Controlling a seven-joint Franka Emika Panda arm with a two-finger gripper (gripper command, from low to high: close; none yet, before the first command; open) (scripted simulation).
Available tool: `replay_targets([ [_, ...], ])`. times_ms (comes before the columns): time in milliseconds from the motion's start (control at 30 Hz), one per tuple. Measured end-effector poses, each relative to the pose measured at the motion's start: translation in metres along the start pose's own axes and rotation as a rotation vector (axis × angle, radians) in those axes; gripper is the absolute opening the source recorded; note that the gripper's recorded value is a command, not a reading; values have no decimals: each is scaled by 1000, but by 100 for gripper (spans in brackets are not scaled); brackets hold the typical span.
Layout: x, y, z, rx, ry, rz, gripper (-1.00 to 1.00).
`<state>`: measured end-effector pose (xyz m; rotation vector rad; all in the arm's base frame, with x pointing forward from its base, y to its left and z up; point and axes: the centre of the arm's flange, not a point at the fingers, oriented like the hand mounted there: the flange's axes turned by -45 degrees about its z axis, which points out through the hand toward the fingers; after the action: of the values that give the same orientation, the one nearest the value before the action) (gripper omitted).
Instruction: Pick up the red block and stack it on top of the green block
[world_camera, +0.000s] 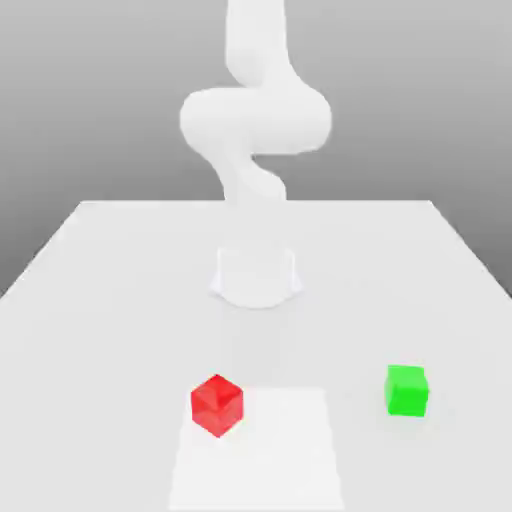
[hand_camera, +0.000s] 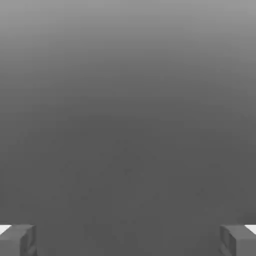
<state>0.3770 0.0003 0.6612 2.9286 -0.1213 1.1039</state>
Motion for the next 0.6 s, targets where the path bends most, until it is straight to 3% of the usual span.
replay_targets([
  [300, -102, 28, 208, -140, -325, 255, 0],
  [600, -291, 61, 329, -240, -663, 582, 0],
])
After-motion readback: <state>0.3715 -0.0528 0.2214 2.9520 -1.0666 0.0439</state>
